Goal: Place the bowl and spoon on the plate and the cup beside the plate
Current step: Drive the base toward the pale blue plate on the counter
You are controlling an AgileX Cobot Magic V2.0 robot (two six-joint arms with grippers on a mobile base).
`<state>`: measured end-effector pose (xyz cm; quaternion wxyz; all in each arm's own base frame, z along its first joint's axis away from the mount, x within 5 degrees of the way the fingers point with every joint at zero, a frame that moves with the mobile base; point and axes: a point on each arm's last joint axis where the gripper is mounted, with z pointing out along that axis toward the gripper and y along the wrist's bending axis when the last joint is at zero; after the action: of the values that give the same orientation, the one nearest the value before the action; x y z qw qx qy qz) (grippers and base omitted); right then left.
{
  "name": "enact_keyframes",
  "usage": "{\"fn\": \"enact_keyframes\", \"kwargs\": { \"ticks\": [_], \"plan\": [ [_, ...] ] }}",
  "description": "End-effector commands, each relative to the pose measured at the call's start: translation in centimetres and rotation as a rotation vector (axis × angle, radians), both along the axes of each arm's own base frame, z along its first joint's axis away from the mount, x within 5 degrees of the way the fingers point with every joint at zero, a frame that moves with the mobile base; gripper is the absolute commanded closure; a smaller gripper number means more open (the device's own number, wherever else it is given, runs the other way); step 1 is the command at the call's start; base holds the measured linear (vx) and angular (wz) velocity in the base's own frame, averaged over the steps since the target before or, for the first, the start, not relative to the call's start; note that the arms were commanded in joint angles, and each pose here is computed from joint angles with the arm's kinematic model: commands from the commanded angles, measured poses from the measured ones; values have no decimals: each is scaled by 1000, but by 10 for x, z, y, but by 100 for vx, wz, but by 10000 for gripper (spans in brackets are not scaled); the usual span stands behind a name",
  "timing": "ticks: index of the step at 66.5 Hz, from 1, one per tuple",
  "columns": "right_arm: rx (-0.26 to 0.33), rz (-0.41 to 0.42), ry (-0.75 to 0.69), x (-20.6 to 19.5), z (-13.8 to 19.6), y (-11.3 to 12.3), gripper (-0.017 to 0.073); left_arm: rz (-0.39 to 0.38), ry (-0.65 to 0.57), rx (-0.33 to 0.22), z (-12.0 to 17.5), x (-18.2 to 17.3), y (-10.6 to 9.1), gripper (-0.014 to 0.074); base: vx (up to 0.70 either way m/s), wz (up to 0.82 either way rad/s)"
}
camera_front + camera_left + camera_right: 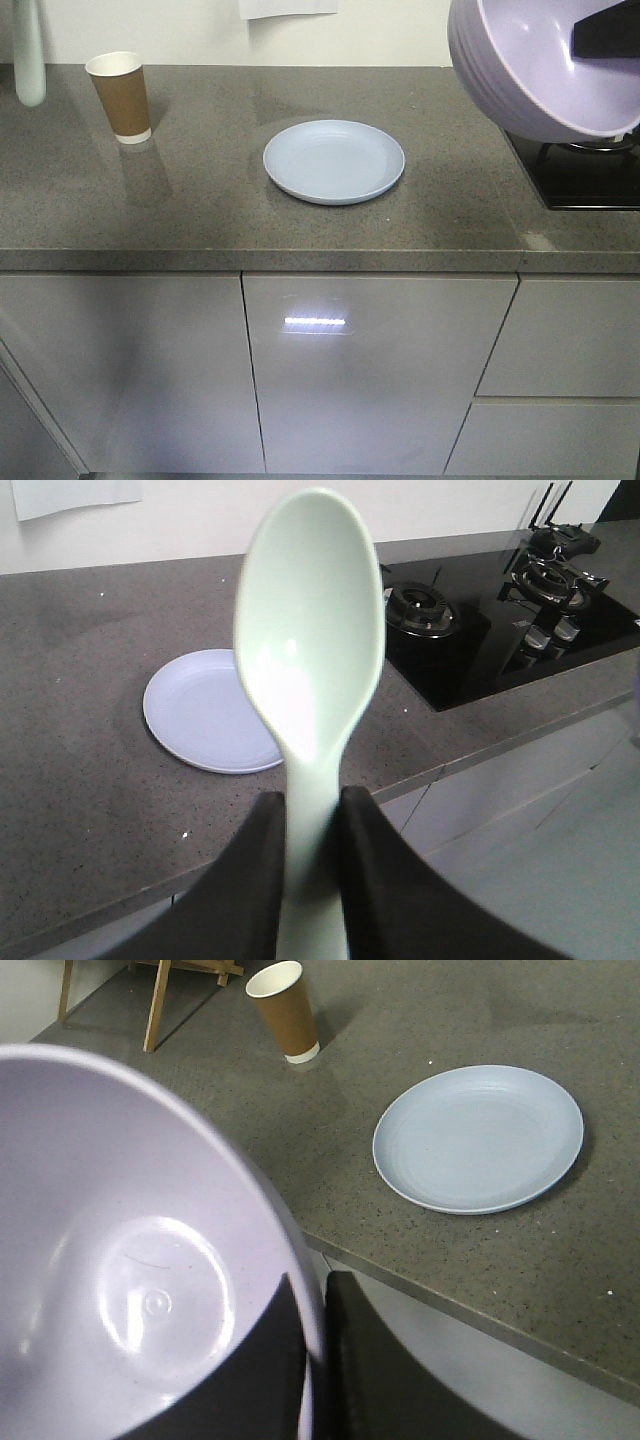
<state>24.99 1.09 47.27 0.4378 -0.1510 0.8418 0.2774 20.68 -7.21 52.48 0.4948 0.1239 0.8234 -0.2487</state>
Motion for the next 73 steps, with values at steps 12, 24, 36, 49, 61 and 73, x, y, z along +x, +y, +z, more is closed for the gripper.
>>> {"fn": "enact_keyframes", "kwargs": {
  "ticks": [12,24,36,49,61,73],
  "plan": [
    [36,6,-85,-10,18,4,566,-1,-85,-55,15,-8,-1,601,8,-1],
    [36,6,-85,-10,18,4,566,-1,-85,-55,15,-8,-1,601,8,-1],
    [36,6,-85,-10,18,4,566,-1,-85,-55,15,-8,-1,601,8,-1],
    [36,6,-85,-10,18,4,566,-1,-85,-55,15,-8,-1,601,7,-1],
    [36,6,-85,-10,18,4,566,-1,-85,-55,15,-8,-1,601,7,-1],
    [36,6,-85,-10,18,4,566,-1,-85,-55,15,-8,-1,601,7,0]
  ]
}}
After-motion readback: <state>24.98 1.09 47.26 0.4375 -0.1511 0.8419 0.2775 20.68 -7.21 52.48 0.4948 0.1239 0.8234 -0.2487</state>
